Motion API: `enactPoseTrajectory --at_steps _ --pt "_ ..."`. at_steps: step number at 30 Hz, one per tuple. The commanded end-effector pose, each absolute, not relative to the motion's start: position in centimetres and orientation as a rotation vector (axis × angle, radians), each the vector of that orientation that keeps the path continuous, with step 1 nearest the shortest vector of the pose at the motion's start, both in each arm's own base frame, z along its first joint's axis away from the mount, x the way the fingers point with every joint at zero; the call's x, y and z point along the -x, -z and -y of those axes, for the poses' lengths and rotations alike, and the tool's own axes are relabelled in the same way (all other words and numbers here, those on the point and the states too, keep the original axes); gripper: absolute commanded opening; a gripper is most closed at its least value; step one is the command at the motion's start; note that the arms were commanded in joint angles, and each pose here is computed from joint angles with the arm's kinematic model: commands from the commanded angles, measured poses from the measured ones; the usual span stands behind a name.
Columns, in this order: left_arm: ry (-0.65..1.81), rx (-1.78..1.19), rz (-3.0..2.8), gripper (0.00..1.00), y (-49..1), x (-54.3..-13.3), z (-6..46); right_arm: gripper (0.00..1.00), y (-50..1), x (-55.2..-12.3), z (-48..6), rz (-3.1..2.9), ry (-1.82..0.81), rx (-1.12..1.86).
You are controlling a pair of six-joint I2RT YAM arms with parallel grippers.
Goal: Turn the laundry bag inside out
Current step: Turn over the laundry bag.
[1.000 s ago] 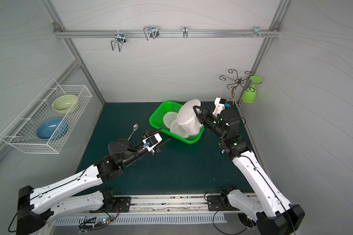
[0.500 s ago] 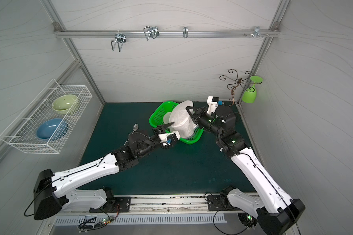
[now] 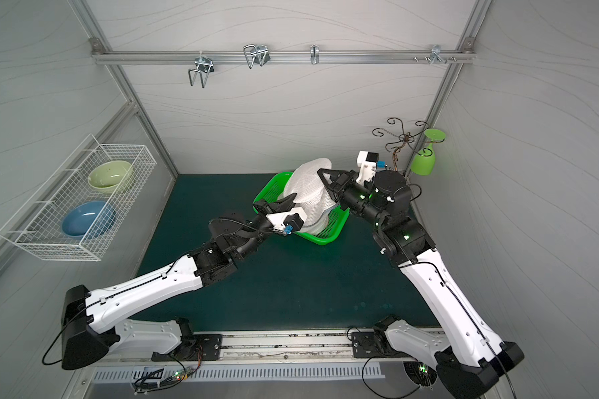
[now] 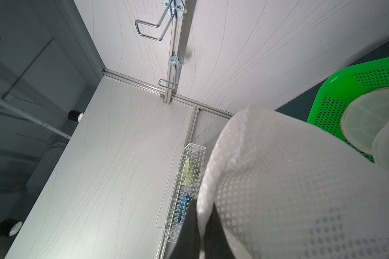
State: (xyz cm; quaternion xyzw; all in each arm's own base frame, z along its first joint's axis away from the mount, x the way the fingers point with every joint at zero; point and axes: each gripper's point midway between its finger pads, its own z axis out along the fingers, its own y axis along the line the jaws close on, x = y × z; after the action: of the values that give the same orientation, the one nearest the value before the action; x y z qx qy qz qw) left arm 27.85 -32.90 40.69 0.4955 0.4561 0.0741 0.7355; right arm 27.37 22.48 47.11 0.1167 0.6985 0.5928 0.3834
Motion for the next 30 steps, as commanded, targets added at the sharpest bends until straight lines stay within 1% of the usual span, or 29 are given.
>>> enactPoseTrajectory --at_steps 1,2,5,7,10,13,16,18,21,24,26,28,30 --pt "-0.1 -1.008 -1.008 0.0 -44.7 -27.2 31.8 0.09 -47.3 -26.4 -22.7 -1.817 -1.451 -0.181" --pt "-0.09 -1.004 -1.034 0.0 -44.6 -27.4 31.6 0.14 -47.6 -26.3 -22.5 -1.811 -1.428 -0.155" --pt "-0.014 -0.945 -1.162 0.0 -44.4 -28.8 29.9 0.4 -47.8 -26.1 -21.7 -1.792 -1.327 -0.039" --pt "0.072 -0.876 -1.271 0.0 -44.2 -30.0 28.1 0.51 -47.5 -25.9 -20.8 -1.782 -1.236 0.046" --pt "0.144 -0.801 -1.374 0.0 -43.7 -30.8 25.8 0.61 -46.8 -25.0 -19.0 -1.739 -1.048 0.194" --pt "0.16 -0.767 -1.45 0.0 -42.9 -31.0 24.4 0.67 -46.1 -22.8 -18.6 -1.63 -0.895 0.429" --pt "0.162 -0.745 -1.495 0.0 -42.3 -30.9 23.6 0.68 -44.1 -20.0 -20.2 -1.475 -0.841 0.72" --pt "0.171 -0.735 -1.507 0.0 -41.8 -30.7 23.4 0.69 -42.2 -19.3 -21.4 -1.412 -0.797 0.849" --pt "0.183 -0.725 -1.52 0.0 -41.3 -30.5 23.2 0.71 -39.6 -19.5 -23.8 -1.361 -0.712 1.011" --pt "0.19 -0.722 -1.525 0.0 -41.1 -30.4 23.1 0.71 -38.0 -21.4 -25.8 -1.343 -0.595 1.071" --pt "0.187 -0.725 -1.528 0.0 -41.0 -30.2 23.0 0.68 -37.6 -23.5 -26.6 -1.347 -0.522 1.046" --pt "0.179 -0.727 -1.529 0.0 -41.0 -30.1 22.8 0.61 -37.7 -25.2 -26.9 -1.354 -0.48 1.003" --pt "0.167 -0.723 -1.534 0.0 -40.9 -30.1 22.5 0.55 -37.7 -25.7 -27.5 -1.353 -0.495 1.0"
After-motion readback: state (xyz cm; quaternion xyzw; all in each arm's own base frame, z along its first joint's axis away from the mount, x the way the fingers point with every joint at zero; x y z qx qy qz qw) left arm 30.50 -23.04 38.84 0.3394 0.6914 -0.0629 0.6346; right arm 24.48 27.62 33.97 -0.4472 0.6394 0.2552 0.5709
